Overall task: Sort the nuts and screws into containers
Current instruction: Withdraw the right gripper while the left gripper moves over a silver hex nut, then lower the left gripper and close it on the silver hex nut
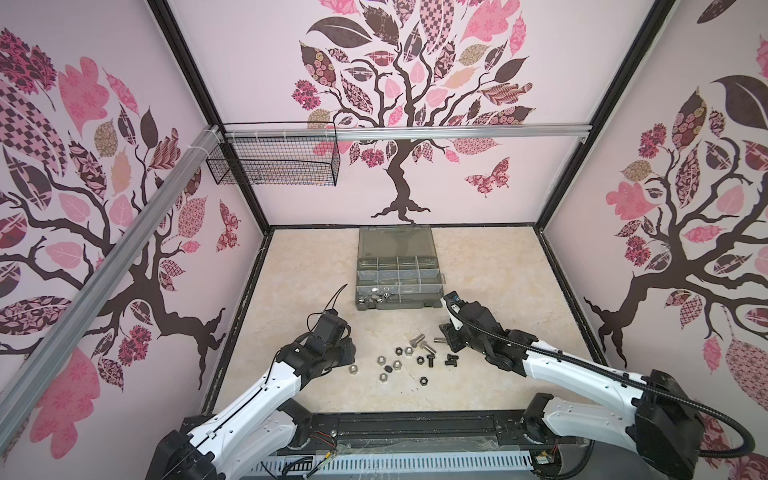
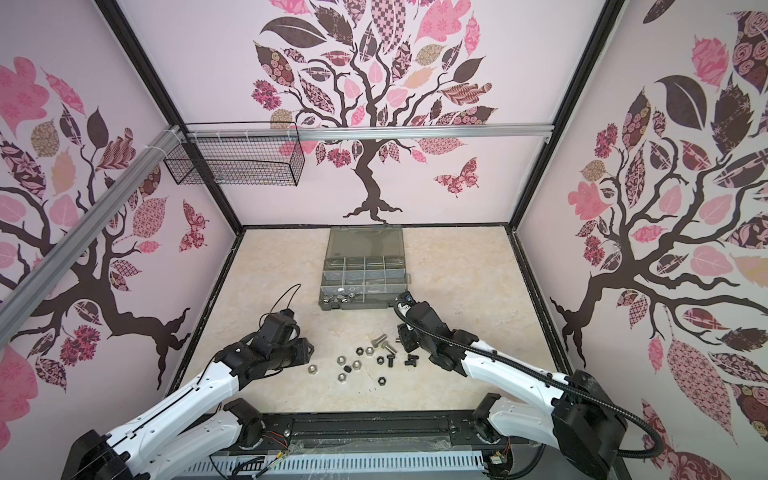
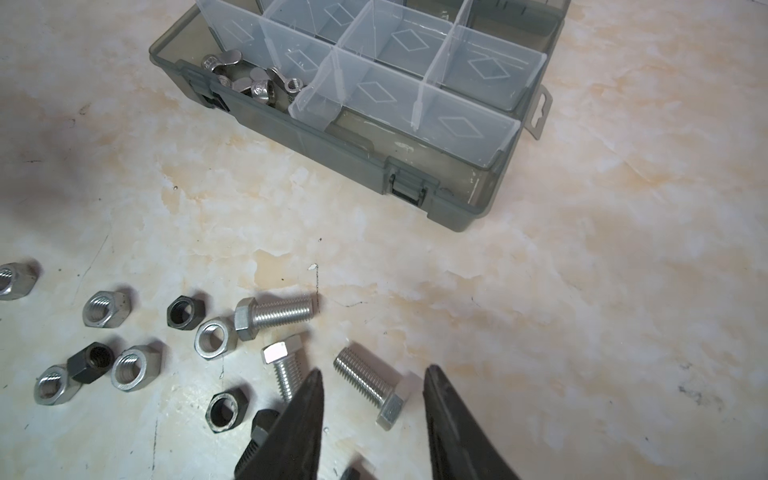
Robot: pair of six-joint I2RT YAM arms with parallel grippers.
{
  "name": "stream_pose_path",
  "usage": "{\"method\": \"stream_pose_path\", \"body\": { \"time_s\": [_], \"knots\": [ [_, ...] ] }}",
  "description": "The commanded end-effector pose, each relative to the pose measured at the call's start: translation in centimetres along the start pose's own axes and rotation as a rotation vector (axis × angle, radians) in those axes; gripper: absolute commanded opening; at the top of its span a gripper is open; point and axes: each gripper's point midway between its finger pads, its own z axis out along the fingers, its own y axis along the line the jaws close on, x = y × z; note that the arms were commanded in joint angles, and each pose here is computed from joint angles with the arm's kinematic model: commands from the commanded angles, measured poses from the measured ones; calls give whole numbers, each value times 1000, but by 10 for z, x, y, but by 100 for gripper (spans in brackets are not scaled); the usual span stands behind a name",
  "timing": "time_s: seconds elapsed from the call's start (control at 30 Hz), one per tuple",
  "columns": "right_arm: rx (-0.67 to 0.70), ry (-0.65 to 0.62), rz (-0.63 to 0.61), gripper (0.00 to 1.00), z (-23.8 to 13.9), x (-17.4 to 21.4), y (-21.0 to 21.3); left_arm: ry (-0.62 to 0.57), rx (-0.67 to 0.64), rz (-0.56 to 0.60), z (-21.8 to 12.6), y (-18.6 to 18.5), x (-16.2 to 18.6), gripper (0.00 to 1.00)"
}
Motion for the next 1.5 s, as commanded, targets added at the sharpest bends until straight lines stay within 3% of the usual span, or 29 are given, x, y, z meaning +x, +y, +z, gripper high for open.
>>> {"method": "stream_pose_path", "body": {
  "time_s": [0.0,0.5,1.47],
  "knots": [
    [11,-40,68,43,-10,-4,-5,1,-50,-21,-1,10,4,42],
    [5,-54,96,43,-18,-3,-7,105,-37,19,16,1,38,45],
    [-3,-61,96,43,-25,-9,-6,163,-7,141,34,-36,46,45]
  ]
}}
